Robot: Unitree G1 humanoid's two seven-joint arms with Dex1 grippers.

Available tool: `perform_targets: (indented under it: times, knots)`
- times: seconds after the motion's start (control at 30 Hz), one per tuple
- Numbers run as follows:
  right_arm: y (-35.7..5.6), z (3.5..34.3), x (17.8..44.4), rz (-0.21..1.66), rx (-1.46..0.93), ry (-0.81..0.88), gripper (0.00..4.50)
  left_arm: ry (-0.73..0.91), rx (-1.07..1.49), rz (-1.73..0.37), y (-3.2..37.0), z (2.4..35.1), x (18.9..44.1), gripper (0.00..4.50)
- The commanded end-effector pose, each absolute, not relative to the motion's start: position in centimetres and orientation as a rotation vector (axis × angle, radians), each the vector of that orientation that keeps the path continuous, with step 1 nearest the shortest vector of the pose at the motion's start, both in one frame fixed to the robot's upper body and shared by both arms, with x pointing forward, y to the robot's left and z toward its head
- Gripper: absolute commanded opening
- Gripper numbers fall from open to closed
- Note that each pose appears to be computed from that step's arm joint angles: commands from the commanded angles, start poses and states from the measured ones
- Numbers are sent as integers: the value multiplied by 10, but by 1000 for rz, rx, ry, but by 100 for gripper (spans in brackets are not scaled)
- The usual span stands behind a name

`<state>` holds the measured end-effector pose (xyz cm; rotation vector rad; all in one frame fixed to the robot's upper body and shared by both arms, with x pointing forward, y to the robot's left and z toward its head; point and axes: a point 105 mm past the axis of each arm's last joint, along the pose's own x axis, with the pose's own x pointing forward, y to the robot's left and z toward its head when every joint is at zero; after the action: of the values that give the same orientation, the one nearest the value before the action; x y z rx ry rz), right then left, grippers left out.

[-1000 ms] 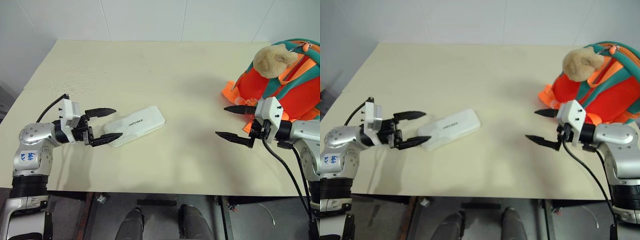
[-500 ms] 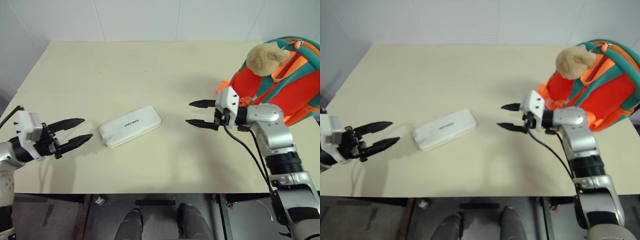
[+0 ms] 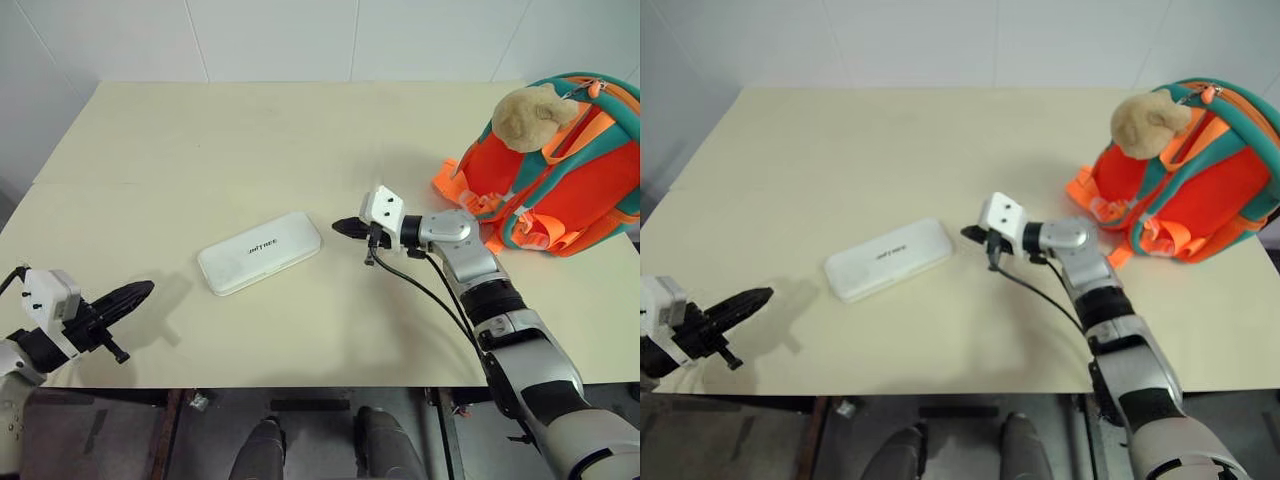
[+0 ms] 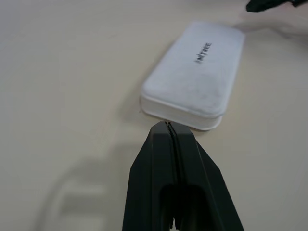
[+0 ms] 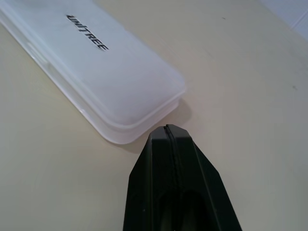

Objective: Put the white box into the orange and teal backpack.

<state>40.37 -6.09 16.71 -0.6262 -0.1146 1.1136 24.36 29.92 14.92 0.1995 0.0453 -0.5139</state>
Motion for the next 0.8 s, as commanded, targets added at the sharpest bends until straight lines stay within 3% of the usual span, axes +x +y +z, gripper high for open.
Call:
perform_targets:
  times: [0.03,0.2,0.43,0.8]
  knots:
    - [-59,177,414,1061,-655,-150,1,39,202,-464,296,149,246,3]
    - [-52,173,431,973,-642,-115,1,30,175,-454,279,139,268,3]
    - [-25,158,433,972,-623,-65,1,5,150,-426,265,137,302,3]
    - [-11,152,421,1074,-582,-51,1,18,118,-457,256,127,311,3]
